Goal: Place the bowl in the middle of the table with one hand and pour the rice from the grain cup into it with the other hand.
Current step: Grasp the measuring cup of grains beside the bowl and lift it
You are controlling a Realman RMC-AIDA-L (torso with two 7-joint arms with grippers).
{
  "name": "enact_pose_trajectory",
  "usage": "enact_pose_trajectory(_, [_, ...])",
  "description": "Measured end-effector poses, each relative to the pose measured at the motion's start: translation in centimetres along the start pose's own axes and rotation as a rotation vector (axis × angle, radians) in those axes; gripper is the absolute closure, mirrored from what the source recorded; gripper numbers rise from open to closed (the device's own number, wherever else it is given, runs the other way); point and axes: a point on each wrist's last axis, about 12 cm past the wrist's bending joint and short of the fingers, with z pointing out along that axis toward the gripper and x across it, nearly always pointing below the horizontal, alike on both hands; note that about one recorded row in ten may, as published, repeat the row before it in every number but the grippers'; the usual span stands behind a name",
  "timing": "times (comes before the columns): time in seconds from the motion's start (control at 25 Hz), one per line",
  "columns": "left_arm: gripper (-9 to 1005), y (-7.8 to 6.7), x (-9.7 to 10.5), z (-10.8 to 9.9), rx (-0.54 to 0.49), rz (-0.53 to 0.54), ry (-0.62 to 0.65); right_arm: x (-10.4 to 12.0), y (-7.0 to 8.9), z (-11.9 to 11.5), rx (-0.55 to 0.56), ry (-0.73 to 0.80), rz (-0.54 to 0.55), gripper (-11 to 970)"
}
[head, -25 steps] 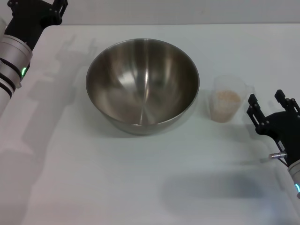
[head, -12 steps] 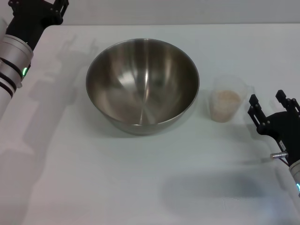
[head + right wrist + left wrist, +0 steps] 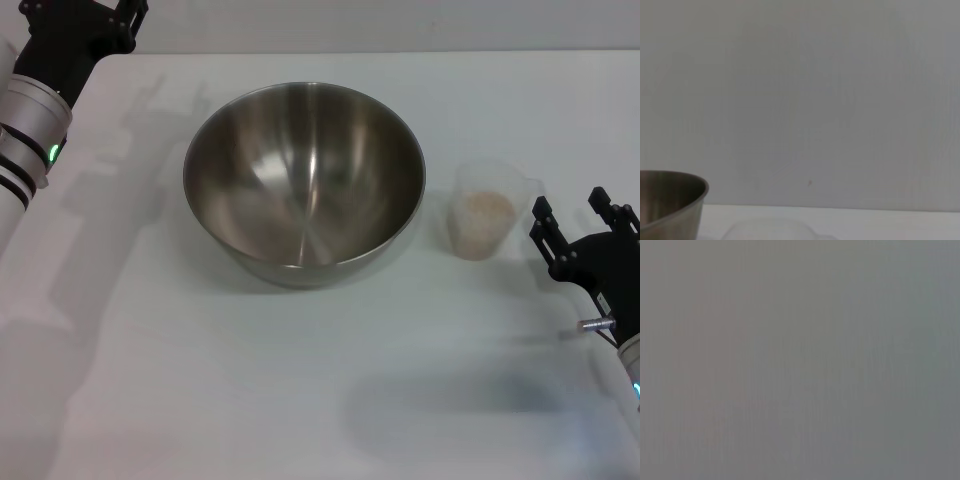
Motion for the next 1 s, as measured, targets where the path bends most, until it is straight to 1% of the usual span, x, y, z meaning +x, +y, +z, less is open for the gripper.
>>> enact_pose_trajectory(0.6, [414, -0.1, -0.2, 0.4, 0.004, 0.009, -0.006, -0.2, 0.1, 1.2, -0.024, 0.012, -0.01, 288])
enact_pose_trajectory(1.0, [415, -0.2, -0.4, 0.5, 0.005, 0.018, -0.011, -0.3, -0.6, 1.5, -0.018, 0.01, 0.0, 288])
